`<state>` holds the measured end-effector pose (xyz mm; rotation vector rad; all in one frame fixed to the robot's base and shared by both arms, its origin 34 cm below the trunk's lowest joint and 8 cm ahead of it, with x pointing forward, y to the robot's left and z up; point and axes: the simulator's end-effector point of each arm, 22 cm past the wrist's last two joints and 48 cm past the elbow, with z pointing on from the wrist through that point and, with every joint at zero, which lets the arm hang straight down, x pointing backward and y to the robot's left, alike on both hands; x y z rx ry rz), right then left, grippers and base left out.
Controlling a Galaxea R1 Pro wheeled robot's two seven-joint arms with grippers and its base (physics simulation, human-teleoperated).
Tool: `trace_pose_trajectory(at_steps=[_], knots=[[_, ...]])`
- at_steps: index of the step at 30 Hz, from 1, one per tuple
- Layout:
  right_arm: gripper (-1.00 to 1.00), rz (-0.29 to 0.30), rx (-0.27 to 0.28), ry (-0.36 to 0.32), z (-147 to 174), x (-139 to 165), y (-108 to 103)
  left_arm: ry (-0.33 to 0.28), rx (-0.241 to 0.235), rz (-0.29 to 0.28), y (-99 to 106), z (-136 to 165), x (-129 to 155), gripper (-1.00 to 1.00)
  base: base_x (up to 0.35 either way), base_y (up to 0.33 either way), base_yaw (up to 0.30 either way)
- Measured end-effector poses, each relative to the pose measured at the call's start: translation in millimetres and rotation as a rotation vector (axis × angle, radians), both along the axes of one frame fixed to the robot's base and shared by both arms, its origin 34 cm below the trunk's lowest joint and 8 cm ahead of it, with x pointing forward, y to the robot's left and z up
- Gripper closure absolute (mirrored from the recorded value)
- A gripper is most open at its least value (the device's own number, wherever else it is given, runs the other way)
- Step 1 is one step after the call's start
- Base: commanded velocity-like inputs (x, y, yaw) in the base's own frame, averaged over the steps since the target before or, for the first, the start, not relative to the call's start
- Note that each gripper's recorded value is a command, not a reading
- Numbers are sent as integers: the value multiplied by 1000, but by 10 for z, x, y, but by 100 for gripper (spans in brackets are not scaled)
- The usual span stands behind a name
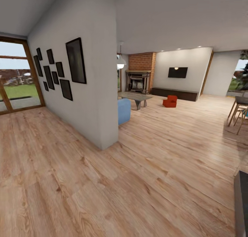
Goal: Move the two storage containers from the living room to the garage. In the garage, place one container on the floor and stack the other container on top of it (either order is fine).
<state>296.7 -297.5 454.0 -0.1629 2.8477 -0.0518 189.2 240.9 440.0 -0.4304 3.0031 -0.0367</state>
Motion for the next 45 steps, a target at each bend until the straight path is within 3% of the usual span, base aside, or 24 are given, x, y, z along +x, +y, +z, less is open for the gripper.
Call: trace_pose_trajectory(at_steps=[16,45], knots=[[-100,-4,-1,-1,1,1,-11,-1,0,-2,-1,0,3,-100,292,218,-244],[-100,-5,0,0,1,0,-9,-1,3,0,18,0,3,-100,318,5,-259]])
